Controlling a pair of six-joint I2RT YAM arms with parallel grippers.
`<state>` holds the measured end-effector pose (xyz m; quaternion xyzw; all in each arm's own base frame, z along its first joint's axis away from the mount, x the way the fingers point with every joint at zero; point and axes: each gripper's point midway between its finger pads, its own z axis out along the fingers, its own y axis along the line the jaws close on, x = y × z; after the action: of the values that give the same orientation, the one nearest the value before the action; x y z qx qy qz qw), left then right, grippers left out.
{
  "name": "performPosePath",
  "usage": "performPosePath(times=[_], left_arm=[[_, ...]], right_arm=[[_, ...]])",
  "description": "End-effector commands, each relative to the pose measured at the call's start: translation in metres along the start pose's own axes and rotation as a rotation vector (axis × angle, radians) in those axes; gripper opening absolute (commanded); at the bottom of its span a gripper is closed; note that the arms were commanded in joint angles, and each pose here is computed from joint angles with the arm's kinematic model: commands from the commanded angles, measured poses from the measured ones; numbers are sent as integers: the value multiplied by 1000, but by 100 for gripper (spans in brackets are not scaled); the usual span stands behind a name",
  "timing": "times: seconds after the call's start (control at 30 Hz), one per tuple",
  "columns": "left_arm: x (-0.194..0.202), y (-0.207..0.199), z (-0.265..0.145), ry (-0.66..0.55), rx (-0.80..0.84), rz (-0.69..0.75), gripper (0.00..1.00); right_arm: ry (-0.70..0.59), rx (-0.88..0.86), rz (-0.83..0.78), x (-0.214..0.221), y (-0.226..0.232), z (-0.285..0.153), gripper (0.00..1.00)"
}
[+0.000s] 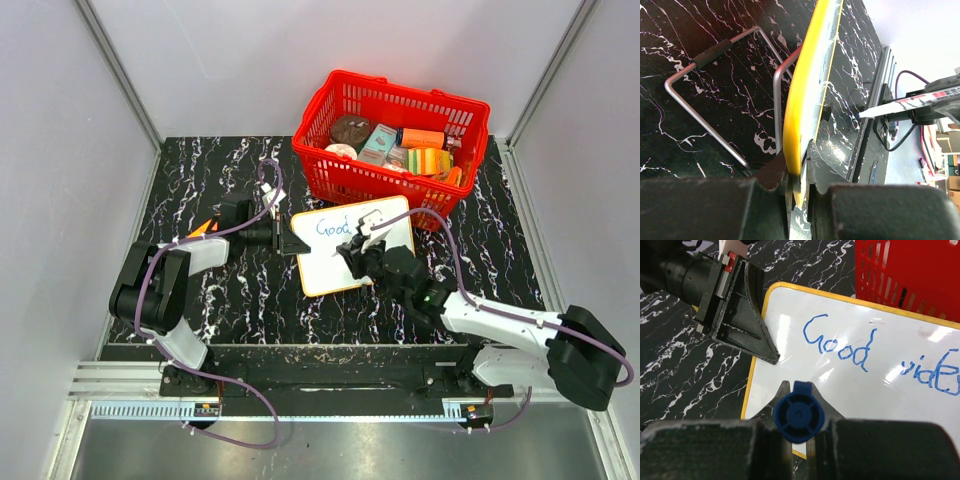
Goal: Write a sentence on the whiteboard
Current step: Write on the whiteboard at the whiteboard stand.
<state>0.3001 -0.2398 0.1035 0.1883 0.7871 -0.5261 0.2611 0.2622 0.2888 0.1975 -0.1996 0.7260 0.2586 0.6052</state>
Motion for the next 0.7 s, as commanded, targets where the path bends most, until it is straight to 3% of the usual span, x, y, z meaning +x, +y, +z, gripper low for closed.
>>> performPosePath(times=[0.0,0.67], left_arm=[[18,40,5,33,-166,40,0],[18,39,5,33,-163,42,0]], right_arm=[[-87,47,-19,-23,3,11,0],[-75,210,-37,-8,-14,23,0]])
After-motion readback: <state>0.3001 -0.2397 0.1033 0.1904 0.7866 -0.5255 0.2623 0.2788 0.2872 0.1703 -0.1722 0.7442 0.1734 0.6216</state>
